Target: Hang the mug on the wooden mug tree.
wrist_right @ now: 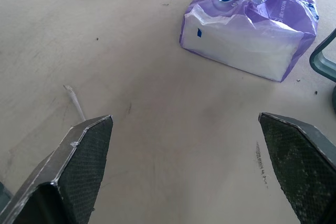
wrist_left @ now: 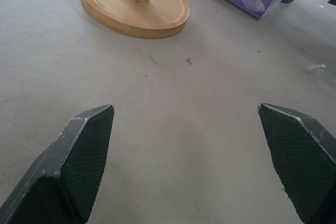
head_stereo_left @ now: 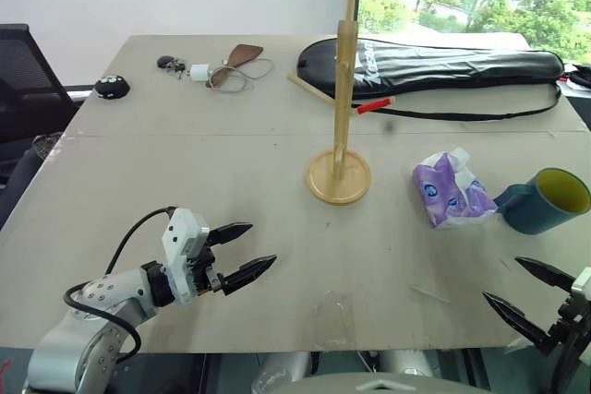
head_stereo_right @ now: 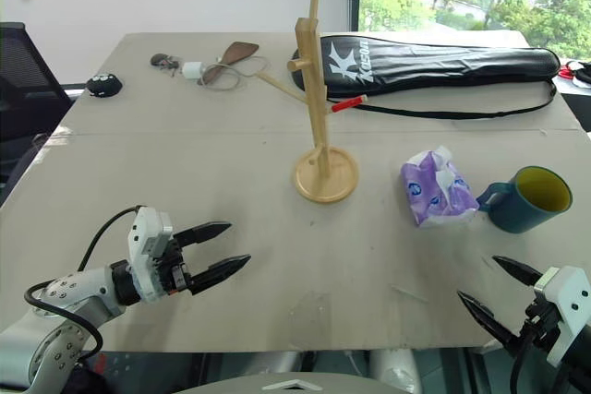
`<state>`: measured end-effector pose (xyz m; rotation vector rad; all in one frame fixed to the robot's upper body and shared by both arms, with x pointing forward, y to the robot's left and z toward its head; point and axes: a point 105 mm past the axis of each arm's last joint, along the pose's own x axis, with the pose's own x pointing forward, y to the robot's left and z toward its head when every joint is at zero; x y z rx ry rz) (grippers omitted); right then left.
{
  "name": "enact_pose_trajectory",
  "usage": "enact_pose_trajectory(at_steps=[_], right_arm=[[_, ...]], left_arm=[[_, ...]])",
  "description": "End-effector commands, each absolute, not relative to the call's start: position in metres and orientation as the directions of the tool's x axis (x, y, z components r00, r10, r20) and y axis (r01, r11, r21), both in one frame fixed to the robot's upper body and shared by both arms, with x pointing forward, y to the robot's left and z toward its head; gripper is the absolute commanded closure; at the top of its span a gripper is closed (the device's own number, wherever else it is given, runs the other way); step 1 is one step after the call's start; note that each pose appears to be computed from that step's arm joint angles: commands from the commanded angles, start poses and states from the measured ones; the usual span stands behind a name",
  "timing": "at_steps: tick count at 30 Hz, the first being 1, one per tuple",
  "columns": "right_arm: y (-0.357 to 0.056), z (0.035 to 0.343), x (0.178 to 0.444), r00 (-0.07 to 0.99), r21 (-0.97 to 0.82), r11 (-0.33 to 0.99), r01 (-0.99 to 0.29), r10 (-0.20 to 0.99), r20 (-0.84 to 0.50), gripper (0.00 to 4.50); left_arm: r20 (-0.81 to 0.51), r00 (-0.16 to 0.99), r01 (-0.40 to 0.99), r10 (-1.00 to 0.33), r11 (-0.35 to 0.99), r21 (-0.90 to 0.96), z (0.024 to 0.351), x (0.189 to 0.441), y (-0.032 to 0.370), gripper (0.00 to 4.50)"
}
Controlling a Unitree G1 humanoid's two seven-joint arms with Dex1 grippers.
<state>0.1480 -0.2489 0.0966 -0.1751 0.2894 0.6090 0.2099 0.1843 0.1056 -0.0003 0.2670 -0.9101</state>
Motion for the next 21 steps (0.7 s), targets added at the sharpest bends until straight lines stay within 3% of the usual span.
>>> enact_pose_trajectory(at_steps=[1, 9, 13, 21], right_arm=[[-0.237, 0.112, 0.165, 0.808, -0.155, 0.802, -0.577, 0.534, -0.248, 0.01], [-0.194, 0.138, 0.22, 0.807, -0.38, 0.714, -0.588, 0.551, -0.214, 0.01], [-0.197, 0.126, 0.233, 0.796, -0.409, 0.684, -0.604, 0.545, -0.263, 0.01], [-0.213, 0.11, 0.252, 0.827, -0.351, 0.75, -0.561, 0.48, -0.294, 0.01]], left_arm=[[-0.171, 0.533, 0.823, -0.829, 0.555, -0.12, 0.121, 0.209, 0.176, 0.0], [-0.096, 0.315, 0.945, -0.944, 0.322, -0.06, 0.153, 0.189, 0.152, 0.0], [-0.08, 0.285, 0.957, -0.955, 0.288, -0.039, 0.16, 0.182, 0.144, 0.0], [-0.064, 0.308, 0.95, -0.949, 0.311, -0.036, 0.163, 0.179, 0.14, 0.0]])
